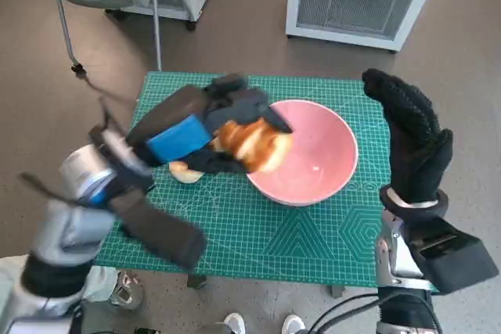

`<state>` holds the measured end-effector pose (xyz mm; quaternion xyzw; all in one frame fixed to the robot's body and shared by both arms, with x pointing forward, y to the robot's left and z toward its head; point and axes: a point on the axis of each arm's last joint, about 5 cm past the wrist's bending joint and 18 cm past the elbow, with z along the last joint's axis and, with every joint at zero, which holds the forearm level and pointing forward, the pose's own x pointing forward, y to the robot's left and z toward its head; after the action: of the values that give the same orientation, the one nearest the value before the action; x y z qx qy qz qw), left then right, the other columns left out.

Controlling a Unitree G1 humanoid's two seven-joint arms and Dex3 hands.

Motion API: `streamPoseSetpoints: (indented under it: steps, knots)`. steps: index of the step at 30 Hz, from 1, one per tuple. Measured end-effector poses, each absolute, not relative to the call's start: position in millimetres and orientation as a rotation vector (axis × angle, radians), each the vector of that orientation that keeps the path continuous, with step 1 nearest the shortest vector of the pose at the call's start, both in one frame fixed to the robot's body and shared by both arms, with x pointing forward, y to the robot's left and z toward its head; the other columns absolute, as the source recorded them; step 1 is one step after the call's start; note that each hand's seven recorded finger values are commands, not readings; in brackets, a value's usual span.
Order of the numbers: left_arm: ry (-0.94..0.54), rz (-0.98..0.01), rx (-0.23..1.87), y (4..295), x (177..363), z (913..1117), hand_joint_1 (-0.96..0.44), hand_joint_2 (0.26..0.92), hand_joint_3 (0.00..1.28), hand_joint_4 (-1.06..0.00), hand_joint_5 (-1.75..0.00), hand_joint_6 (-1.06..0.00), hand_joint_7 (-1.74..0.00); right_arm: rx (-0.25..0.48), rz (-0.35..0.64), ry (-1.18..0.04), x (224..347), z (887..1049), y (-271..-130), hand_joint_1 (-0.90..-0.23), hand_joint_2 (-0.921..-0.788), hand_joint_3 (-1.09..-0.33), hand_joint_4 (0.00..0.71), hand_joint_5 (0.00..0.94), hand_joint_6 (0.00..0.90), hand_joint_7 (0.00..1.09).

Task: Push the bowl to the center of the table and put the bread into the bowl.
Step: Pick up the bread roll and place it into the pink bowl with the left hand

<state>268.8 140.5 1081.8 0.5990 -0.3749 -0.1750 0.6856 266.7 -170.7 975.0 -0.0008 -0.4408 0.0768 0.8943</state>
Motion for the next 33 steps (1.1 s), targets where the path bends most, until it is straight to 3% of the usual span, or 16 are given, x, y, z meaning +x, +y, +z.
streamPoseSetpoints:
  steps: [7, 18, 26, 28, 30, 31, 33]
  knots:
    - [-0.854, -0.402, 1.362, 116.2, 289.5, 1075.8, 0.00, 0.920, 0.05, -0.73, -1.08, -0.63, -1.21, -0.002, 0.159, -0.912, 265.6, 974.5, -171.0, -0.505, -0.921, -0.806, 0.266, 0.017, -0.001, 0.58]
    - [-0.665, -0.525, 1.424, 89.6, 316.9, 1037.8, 0.00, 0.920, 0.04, -0.76, -1.10, -0.61, -1.17, -0.004, 0.155, -0.910, 263.8, 973.2, -172.0, -0.496, -0.921, -0.812, 0.267, 0.018, -0.001, 0.58]
    - [-0.565, -0.594, 1.471, 83.2, 327.0, 1016.9, 0.00, 0.920, 0.06, -0.73, -1.16, -0.60, -1.16, -0.006, 0.150, -0.908, 261.6, 972.0, -173.5, -0.496, -0.921, -0.821, 0.270, 0.018, -0.001, 0.58]
    - [-0.541, -0.610, 1.470, 83.4, 328.1, 1013.8, 0.00, 0.921, 0.12, -0.67, -1.25, -0.52, -1.20, -0.006, 0.150, -0.907, 261.2, 972.0, -173.6, -0.496, -0.921, -0.822, 0.270, 0.019, -0.001, 0.58]
    - [-0.503, -0.635, 1.464, 83.6, 328.9, 1011.9, -0.02, 0.853, 0.10, -0.45, -0.64, -0.46, -0.73, -0.007, 0.149, -0.906, 261.0, 972.3, -174.2, -0.495, -0.921, -0.823, 0.270, 0.018, -0.001, 0.58]
    - [-0.485, -0.647, 1.462, 83.8, 329.1, 1011.6, -0.02, 0.851, 0.10, -0.40, -0.51, -0.45, -0.62, -0.008, 0.148, -0.907, 260.9, 972.4, -174.4, -0.494, -0.921, -0.824, 0.270, 0.018, -0.001, 0.58]
    - [-0.414, -0.688, 1.454, 83.8, 329.5, 1012.6, -0.04, 0.832, 0.08, -0.18, -0.21, -0.36, -0.34, -0.008, 0.146, -0.907, 260.7, 972.7, -174.8, -0.492, -0.921, -0.823, 0.270, 0.018, -0.001, 0.58]
